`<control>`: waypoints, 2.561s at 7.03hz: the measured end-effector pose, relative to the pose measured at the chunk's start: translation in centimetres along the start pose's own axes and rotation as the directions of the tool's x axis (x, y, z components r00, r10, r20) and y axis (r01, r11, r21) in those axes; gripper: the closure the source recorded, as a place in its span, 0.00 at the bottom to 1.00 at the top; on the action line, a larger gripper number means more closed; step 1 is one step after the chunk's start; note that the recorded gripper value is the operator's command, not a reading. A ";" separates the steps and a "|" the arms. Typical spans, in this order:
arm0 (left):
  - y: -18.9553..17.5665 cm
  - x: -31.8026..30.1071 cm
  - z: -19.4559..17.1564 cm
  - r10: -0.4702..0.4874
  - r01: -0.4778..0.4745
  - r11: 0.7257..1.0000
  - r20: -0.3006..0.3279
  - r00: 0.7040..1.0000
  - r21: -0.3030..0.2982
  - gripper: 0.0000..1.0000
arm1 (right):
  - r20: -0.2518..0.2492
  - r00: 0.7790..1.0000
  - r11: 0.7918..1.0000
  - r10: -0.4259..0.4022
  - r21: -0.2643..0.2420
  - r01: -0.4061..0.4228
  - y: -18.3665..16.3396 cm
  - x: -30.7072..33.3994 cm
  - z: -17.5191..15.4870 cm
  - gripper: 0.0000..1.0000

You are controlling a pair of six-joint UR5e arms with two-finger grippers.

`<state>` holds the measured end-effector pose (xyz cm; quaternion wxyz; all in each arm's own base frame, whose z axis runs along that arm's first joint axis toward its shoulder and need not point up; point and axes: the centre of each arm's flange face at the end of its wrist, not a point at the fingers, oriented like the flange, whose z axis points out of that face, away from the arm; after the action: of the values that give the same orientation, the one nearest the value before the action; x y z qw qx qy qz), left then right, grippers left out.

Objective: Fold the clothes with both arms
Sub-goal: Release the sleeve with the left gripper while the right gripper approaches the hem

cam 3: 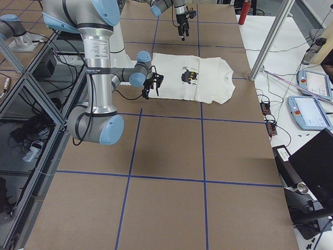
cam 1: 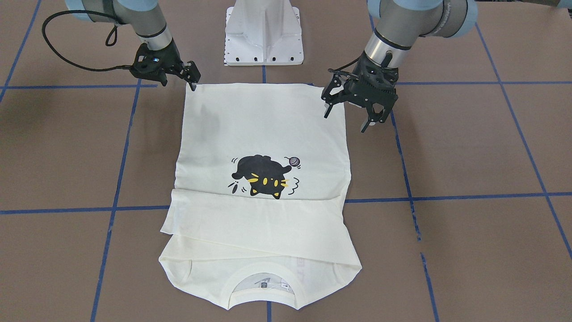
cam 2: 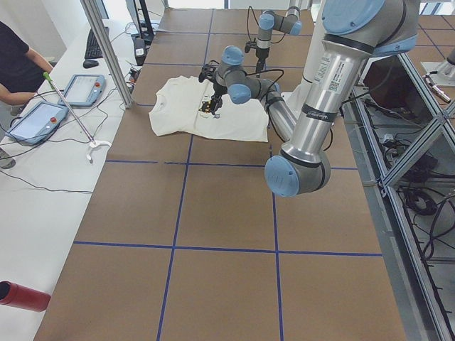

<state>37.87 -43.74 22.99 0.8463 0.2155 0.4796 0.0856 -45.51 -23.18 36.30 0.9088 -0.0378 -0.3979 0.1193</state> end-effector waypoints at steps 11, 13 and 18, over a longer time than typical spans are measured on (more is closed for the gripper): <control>0.4 -0.2 -1.2 0.003 -0.003 1.000 -0.009 1.000 0.010 0.00 | -0.025 0.999 0.999 -0.038 0.003 0.038 0.5 -2.0 2.8 0.47; 0.4 -0.1 -1.4 0.004 -0.004 1.000 -0.012 1.000 0.011 0.00 | -0.022 0.999 0.999 -0.037 -0.003 0.037 0.5 -2.1 2.7 0.53; 0.4 -0.1 -1.5 0.004 -0.003 1.000 -0.012 1.000 0.013 0.00 | -0.017 0.999 0.999 -0.039 -0.010 0.038 0.7 -2.2 2.4 0.99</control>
<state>36.55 -43.00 22.58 0.8417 0.2212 0.4850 0.0853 -48.84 -23.10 36.30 0.9142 -0.0355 -0.3912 0.0996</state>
